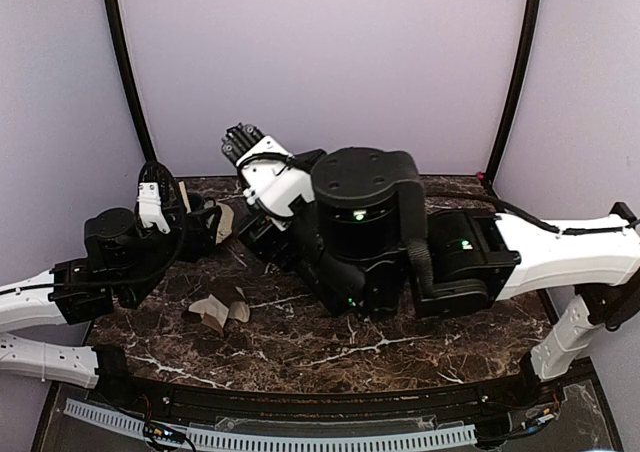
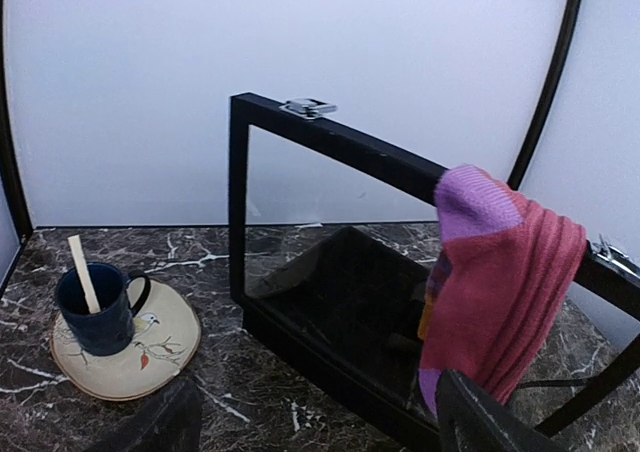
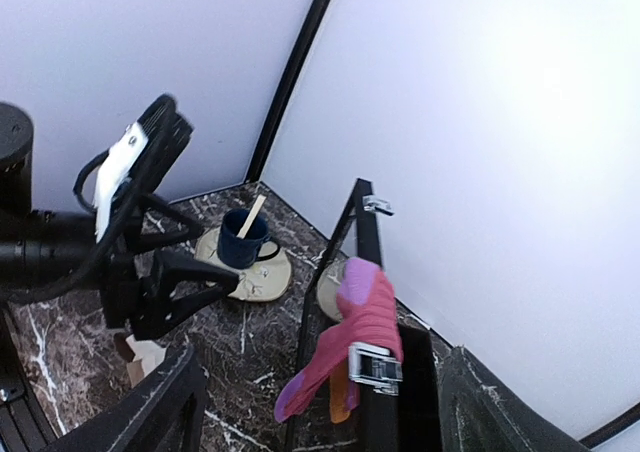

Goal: Roll the socks
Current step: Pick up the sock from the storage box.

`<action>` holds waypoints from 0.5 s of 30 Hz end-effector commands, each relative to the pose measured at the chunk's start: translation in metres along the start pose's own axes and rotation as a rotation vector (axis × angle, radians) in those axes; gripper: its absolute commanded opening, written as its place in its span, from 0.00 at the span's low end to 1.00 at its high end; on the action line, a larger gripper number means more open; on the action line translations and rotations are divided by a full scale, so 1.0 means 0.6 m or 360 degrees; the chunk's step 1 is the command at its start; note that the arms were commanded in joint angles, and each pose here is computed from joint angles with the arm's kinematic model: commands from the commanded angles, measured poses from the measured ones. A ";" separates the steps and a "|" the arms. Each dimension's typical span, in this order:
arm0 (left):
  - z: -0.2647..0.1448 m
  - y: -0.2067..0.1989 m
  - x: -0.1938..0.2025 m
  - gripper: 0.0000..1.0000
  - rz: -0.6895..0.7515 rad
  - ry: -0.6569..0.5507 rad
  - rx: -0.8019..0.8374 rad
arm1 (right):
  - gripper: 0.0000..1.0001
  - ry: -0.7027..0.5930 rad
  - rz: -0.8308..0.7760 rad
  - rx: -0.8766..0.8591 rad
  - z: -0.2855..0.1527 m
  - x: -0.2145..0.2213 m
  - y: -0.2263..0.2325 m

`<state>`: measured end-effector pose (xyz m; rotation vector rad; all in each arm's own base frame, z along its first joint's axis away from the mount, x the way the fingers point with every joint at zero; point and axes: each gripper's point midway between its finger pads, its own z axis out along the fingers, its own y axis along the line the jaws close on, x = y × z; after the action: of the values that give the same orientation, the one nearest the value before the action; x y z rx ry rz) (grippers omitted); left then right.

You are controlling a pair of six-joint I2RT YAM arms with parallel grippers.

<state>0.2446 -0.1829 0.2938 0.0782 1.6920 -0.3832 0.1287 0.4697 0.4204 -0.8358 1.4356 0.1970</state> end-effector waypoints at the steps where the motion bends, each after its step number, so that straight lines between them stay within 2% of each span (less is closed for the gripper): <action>1: 0.000 -0.073 -0.016 0.83 0.0036 0.0017 0.0338 | 0.78 -0.0022 0.0082 0.0181 -0.023 -0.001 -0.061; 7: 0.000 -0.141 0.005 0.84 0.0151 0.0144 0.0622 | 0.78 -0.0015 0.0187 0.0354 -0.046 0.017 -0.142; 15: -0.009 -0.204 0.027 0.84 0.0329 0.0234 0.0729 | 0.78 0.0074 0.0329 0.0446 -0.032 0.083 -0.208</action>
<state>0.2155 -0.2807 0.2954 0.5316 1.7135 -0.6183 0.1792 0.3759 0.4252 -0.5777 1.5102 0.0894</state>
